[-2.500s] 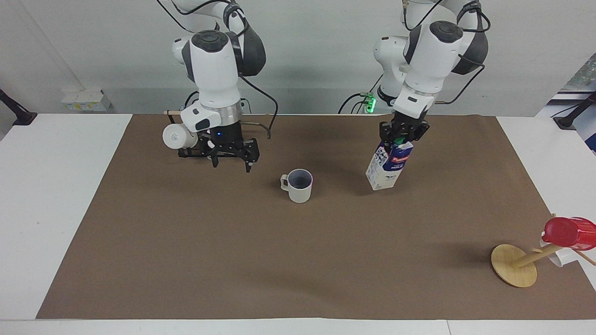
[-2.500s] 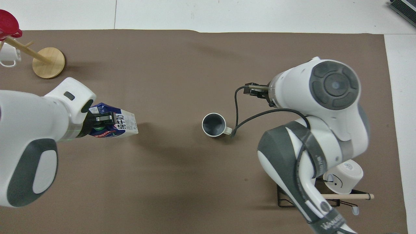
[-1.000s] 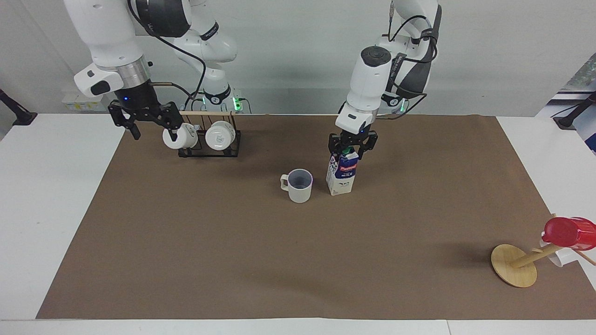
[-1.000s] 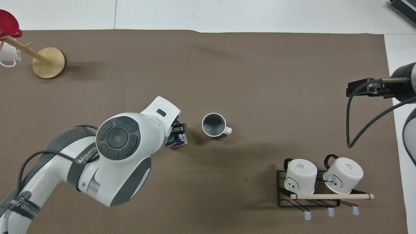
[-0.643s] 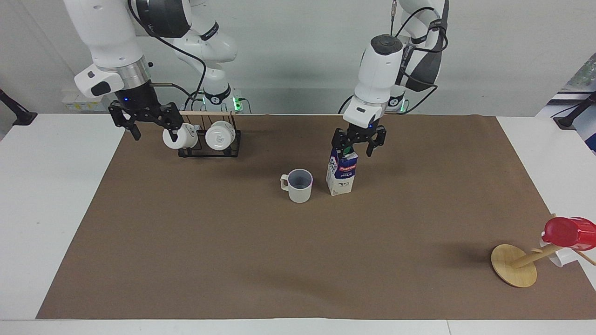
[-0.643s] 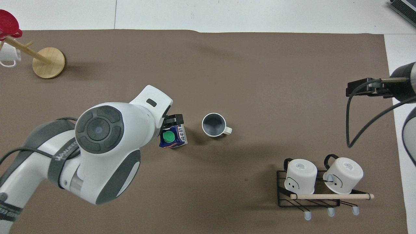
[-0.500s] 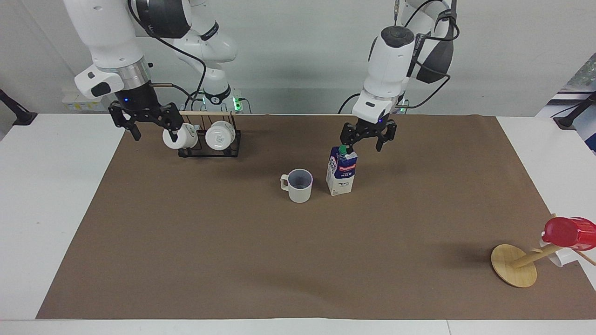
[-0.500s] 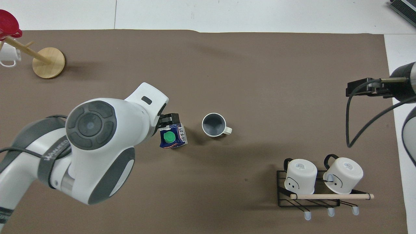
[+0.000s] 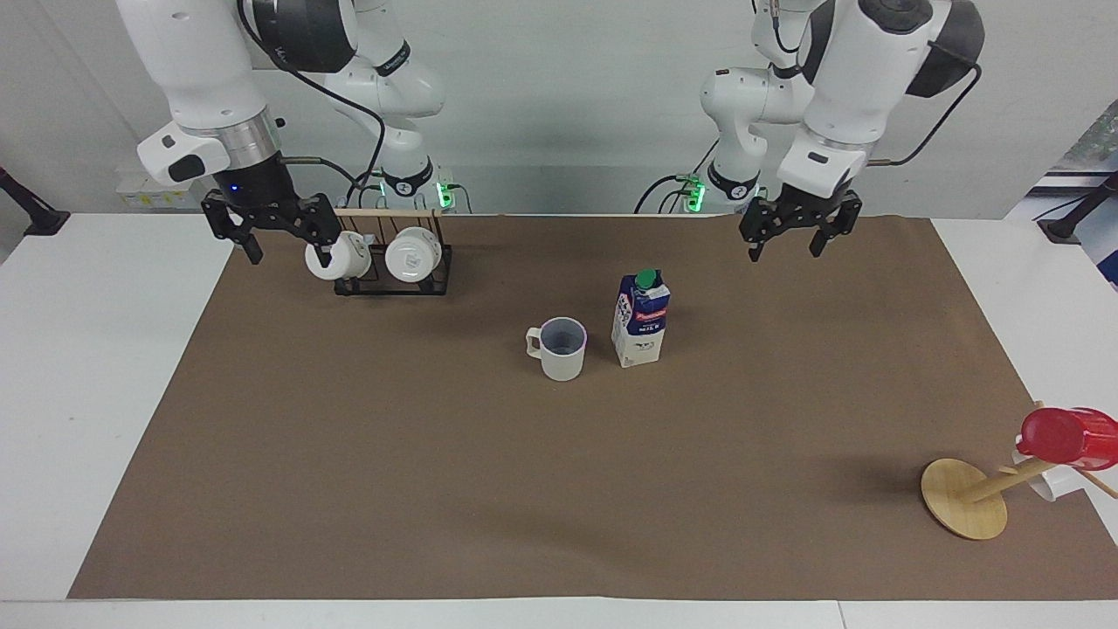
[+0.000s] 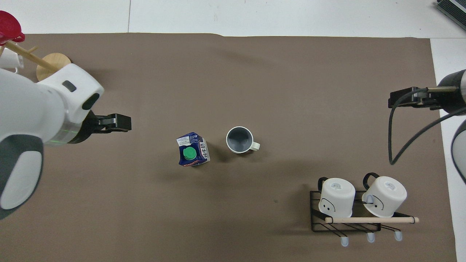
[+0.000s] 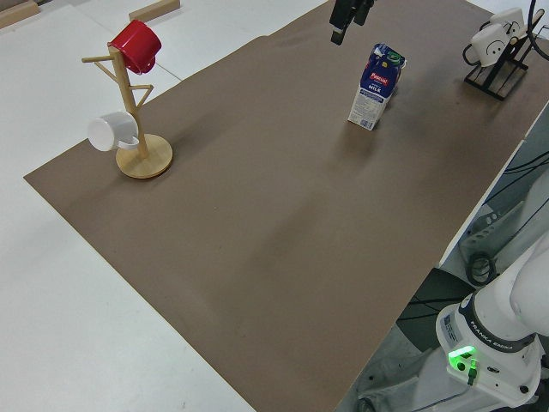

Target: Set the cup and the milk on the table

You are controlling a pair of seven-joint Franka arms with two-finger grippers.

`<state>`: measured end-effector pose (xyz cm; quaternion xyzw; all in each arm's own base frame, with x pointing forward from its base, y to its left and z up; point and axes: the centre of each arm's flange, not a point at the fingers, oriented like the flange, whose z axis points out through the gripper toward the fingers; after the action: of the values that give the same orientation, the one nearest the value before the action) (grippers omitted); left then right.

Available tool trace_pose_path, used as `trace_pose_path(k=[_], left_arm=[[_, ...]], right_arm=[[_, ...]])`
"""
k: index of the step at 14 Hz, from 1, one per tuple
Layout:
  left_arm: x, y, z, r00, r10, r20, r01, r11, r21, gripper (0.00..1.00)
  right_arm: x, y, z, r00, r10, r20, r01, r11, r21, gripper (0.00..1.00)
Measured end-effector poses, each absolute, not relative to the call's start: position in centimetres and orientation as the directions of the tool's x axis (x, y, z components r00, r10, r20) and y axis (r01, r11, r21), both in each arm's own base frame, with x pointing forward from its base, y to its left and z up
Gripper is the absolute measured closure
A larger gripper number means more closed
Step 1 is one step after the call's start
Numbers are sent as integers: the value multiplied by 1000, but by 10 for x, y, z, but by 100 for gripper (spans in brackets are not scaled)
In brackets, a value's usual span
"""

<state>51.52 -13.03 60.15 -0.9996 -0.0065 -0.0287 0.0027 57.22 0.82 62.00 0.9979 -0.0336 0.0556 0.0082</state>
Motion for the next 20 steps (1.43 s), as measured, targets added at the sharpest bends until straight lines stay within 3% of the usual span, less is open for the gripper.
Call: trace_pose_path(k=[6, 20], left_arm=[[491, -49, 661, 1000, -16, 25, -16, -1000, -6, 0], [492, -49, 661, 999, -23, 22, -23, -1000, 5, 0]], right_arm=[[572, 8, 619, 992, -67, 110, -69, -998, 13, 0], [572, 8, 619, 992, -67, 110, -69, -998, 13, 0]])
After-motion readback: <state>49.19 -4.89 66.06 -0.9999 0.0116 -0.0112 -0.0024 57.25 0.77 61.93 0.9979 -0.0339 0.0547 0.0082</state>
